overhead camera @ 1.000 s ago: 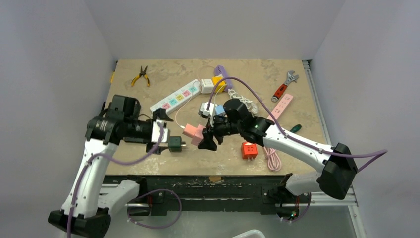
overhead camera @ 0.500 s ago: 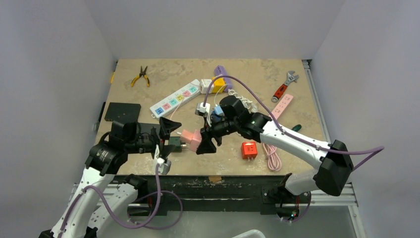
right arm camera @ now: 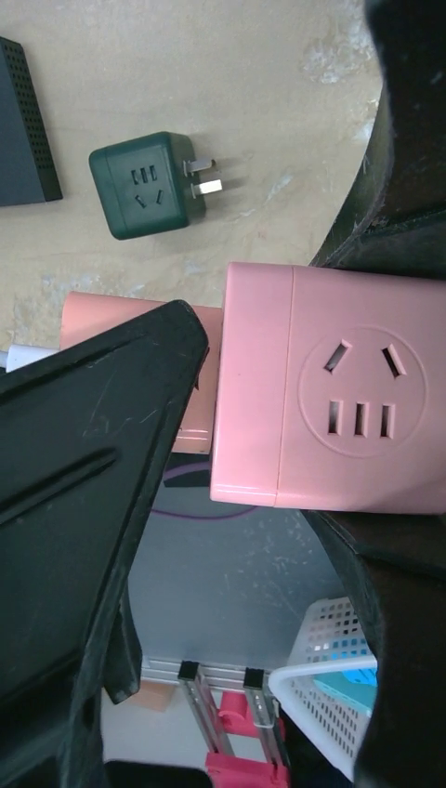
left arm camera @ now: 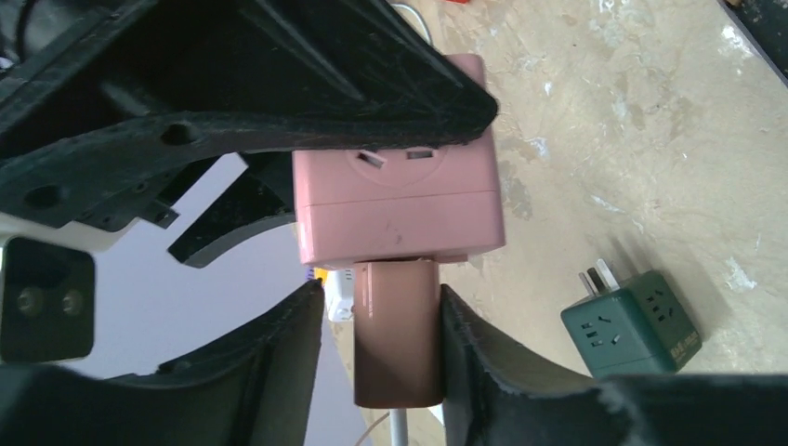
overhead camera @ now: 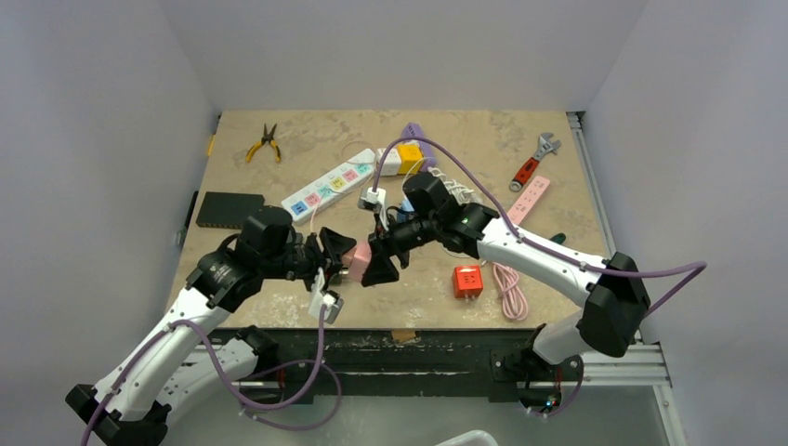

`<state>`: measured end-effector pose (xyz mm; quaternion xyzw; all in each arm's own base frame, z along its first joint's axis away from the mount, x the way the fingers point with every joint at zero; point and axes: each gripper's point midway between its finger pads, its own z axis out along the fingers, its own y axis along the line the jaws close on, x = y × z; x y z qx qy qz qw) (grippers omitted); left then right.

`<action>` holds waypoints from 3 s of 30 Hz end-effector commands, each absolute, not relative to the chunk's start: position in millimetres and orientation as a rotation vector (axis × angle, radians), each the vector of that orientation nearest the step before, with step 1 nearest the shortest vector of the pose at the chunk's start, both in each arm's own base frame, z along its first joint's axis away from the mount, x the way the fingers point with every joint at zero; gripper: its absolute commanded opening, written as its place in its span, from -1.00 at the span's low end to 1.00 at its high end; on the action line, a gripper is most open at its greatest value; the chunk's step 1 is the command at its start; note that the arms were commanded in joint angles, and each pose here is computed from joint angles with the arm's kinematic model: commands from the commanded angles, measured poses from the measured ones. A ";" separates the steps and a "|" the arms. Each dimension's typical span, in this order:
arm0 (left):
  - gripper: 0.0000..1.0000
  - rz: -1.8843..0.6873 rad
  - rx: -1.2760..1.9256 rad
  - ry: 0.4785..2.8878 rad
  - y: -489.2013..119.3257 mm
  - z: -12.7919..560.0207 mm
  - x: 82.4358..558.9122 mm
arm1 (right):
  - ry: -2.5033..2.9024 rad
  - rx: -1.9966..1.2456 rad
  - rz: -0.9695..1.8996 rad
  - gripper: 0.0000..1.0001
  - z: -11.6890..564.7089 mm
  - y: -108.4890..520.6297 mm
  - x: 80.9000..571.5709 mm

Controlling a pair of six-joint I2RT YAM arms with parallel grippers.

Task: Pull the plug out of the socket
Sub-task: Remove the plug from the socket, then place the plug at the center of the board, then place the socket at the center of the board.

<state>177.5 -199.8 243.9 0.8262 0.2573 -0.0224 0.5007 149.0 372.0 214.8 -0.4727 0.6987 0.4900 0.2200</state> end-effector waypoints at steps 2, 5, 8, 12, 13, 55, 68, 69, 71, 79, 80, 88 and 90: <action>-0.33 0.018 1.965 0.644 -205.7 247.3 192.5 | 1.787 -1.321 1.453 -1.00 255.7 381.8 145.3; -0.46 0.032 1.962 0.662 -207.0 244.8 197.3 | 1.782 -1.321 1.463 -1.00 256.8 382.5 144.6; -0.58 0.041 1.957 0.688 -207.4 243.1 201.8 | 1.785 -1.316 1.474 -1.00 255.0 382.5 143.5; -1.00 0.072 1.950 0.698 -206.9 240.0 207.7 | 1.812 -1.315 1.476 -1.00 247.4 378.9 142.7; -1.00 0.087 1.949 0.703 -205.9 238.8 210.3 | 1.824 -1.309 1.469 -1.00 245.1 375.2 144.2; -1.00 -0.185 1.956 1.722 -210.5 105.0 260.4 | 2.540 -0.188 0.260 0.00 25.8 198.8 225.2; -0.22 -0.177 1.980 1.911 -208.3 59.1 234.3 | 2.245 -0.183 0.290 0.98 141.9 208.2 284.0; -0.18 -0.173 1.990 1.899 -207.2 55.3 233.7 | 2.232 -0.184 0.289 0.98 146.1 207.6 291.7; -0.16 -0.143 2.036 1.874 -201.1 43.2 232.9 | 2.203 -0.191 0.287 0.98 155.8 206.6 309.4; 0.69 -0.156 1.977 1.925 -199.8 45.2 233.8 | 2.211 -0.232 0.260 0.98 146.2 207.9 358.6; 0.96 -0.188 1.966 1.936 -200.3 50.9 231.5 | 2.218 -0.260 0.267 0.98 141.4 211.3 361.2; 1.00 -0.629 1.814 2.076 -193.4 147.5 199.0 | 2.240 -0.421 0.274 0.98 115.8 227.1 378.7; 1.00 -0.708 1.763 2.092 -186.8 174.5 197.3 | 2.239 -0.445 0.264 0.98 111.3 226.6 381.5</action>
